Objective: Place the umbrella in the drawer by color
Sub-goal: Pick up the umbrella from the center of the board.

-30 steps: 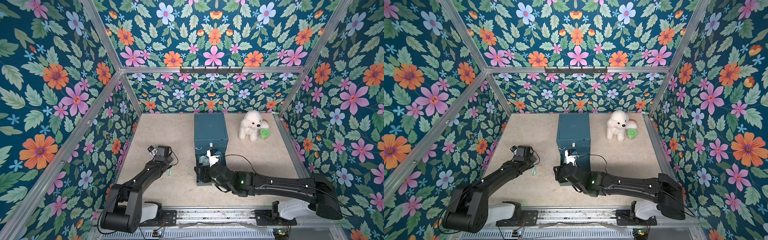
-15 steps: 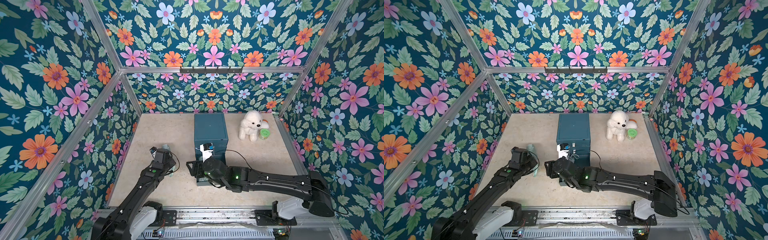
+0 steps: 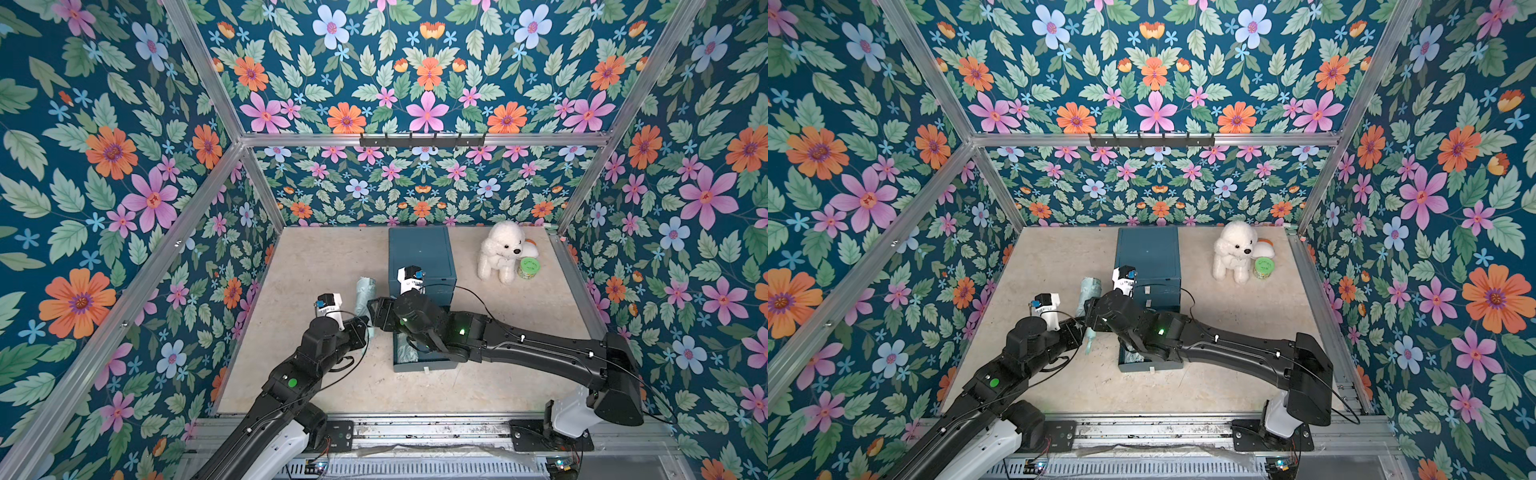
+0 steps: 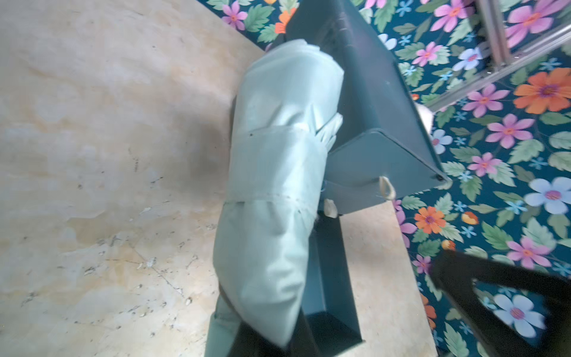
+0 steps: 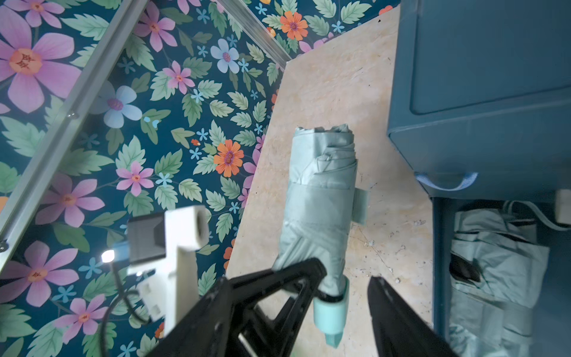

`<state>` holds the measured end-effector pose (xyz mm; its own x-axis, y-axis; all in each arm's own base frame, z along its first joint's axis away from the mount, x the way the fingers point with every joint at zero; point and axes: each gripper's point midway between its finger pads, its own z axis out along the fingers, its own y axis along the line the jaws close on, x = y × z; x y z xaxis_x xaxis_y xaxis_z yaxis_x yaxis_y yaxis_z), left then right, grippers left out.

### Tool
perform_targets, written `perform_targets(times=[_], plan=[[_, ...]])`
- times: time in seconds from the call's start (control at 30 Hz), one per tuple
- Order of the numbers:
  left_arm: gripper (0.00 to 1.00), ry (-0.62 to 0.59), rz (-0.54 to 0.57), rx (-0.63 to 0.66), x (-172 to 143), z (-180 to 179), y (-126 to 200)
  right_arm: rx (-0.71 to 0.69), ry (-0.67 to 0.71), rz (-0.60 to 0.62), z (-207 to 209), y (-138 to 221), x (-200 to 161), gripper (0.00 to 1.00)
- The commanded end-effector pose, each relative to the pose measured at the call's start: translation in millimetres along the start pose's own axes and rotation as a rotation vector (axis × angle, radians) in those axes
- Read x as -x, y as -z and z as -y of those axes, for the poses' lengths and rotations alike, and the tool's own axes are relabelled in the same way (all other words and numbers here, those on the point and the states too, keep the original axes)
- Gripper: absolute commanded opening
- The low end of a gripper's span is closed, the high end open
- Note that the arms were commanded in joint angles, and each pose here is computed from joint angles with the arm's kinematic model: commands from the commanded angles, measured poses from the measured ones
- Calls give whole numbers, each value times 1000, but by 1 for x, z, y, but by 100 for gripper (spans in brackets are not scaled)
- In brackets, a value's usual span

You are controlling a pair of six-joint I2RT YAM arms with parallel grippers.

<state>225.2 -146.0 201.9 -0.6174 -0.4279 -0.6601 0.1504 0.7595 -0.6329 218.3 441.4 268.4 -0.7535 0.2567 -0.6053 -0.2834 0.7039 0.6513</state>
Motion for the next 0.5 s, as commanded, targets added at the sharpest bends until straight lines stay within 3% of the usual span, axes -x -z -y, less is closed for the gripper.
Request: perform_targets(times=[0.0,0.47], plan=[[0,-41,31,-97,11,23,5,-43,-2,-34,4,-6,-4,74],[0,-121,19,-208,13,48,33,-82,21,-78,-1,-45,-9,74]])
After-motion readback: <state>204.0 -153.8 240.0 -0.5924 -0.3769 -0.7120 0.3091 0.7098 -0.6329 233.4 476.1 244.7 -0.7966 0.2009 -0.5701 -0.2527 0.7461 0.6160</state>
